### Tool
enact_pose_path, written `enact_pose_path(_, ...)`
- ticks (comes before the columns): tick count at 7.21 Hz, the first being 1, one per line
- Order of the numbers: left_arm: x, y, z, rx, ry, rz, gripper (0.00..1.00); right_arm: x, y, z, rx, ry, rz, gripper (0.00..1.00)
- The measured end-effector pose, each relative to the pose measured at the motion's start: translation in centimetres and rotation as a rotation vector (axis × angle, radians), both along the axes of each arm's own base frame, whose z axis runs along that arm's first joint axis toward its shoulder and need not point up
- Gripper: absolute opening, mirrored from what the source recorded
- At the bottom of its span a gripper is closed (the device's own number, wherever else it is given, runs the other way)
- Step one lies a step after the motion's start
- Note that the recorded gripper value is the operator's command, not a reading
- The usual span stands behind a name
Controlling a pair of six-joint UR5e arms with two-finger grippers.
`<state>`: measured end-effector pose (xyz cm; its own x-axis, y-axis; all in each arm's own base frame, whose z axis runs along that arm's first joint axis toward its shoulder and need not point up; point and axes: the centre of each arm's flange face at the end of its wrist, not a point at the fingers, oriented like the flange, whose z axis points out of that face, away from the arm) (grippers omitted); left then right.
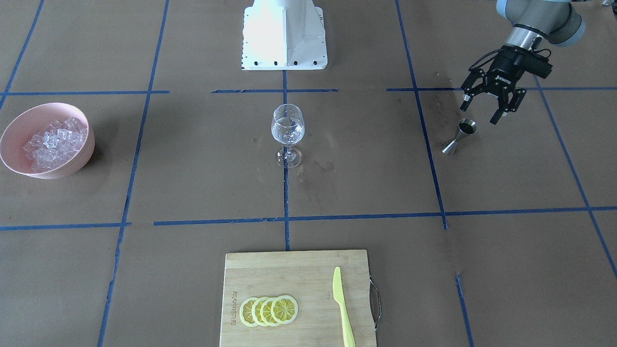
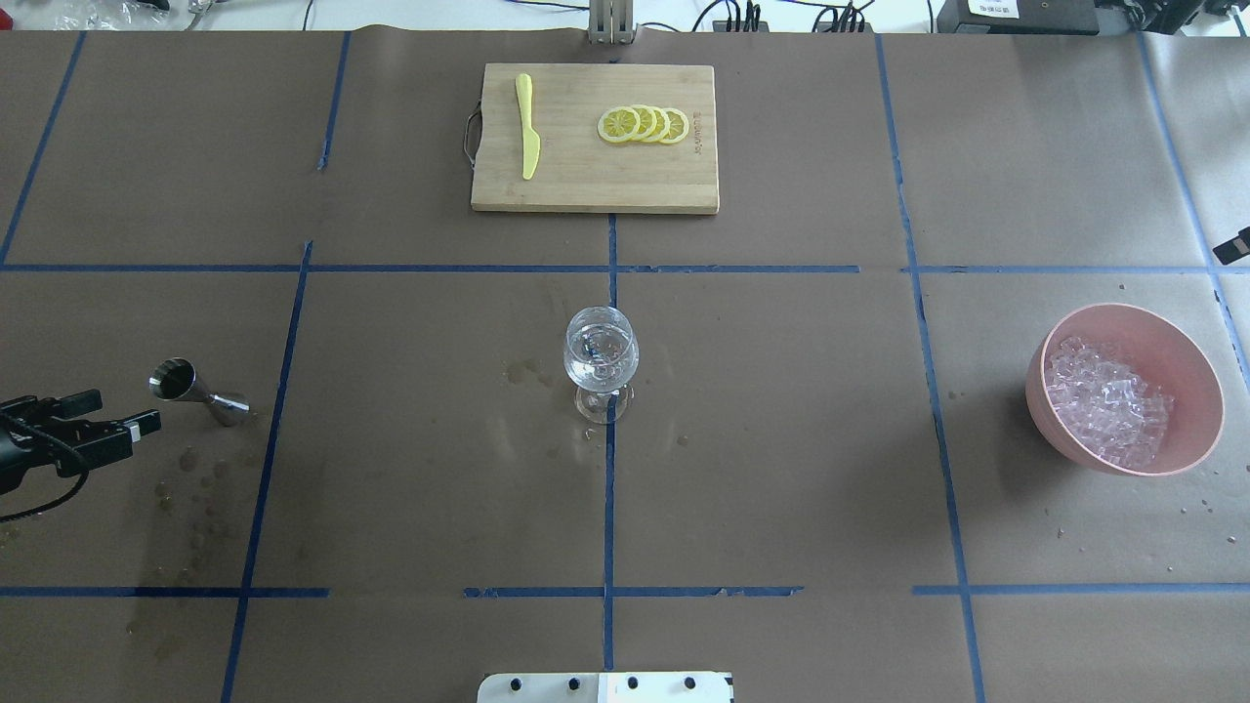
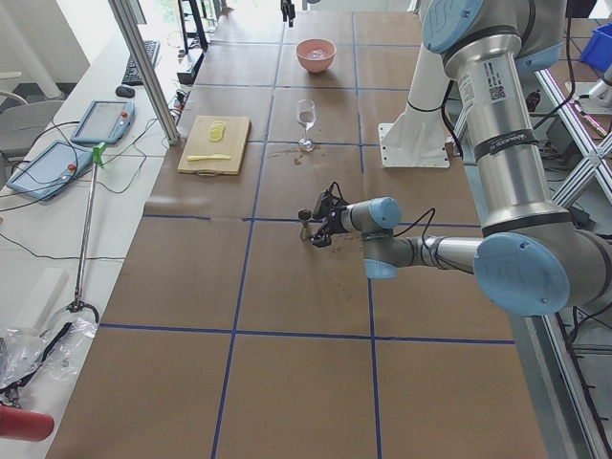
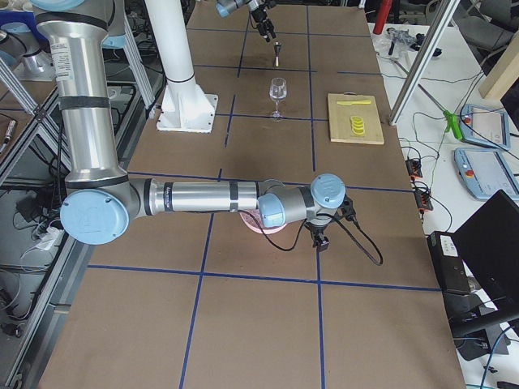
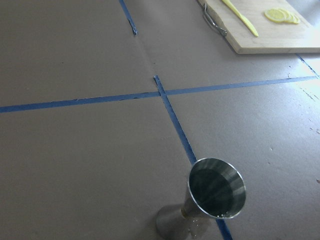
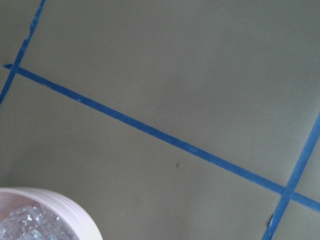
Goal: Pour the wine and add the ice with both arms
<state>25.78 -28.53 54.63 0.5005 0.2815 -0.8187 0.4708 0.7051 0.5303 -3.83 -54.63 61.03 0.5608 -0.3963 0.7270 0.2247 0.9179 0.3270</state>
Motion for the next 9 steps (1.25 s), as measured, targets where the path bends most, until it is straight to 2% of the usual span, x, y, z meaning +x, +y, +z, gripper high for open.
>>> enact_pose_path(2,2.6,2.0,0.1,0.054,-0.022,-0.138,0.99,0.0,0.0,0.0,0.001,0.0,-0.001,1.0)
enact_pose_path(4,4.8,2.8,0.0,0.084,-0.019,-0.206,0.99,-0.1,0.0,-0.1,0.001,0.0,-0.001,1.0)
enact_pose_path(6,7.1,2.6,1.0,0.097,-0.019,-0.287,0.99,-0.2,0.0,0.0,-0.001,0.0,-0.002,1.0)
enact_pose_path(8,8.2,1.8,3.4,0.131,-0.065,-0.415,0.99,-0.4,0.0,0.1,-0.003,0.0,-0.006,1.0)
enact_pose_path(9,8.7,1.6,3.8,0.14,-0.07,-0.449,0.99,-0.5,0.0,0.2,-0.005,0.001,-0.009,1.0)
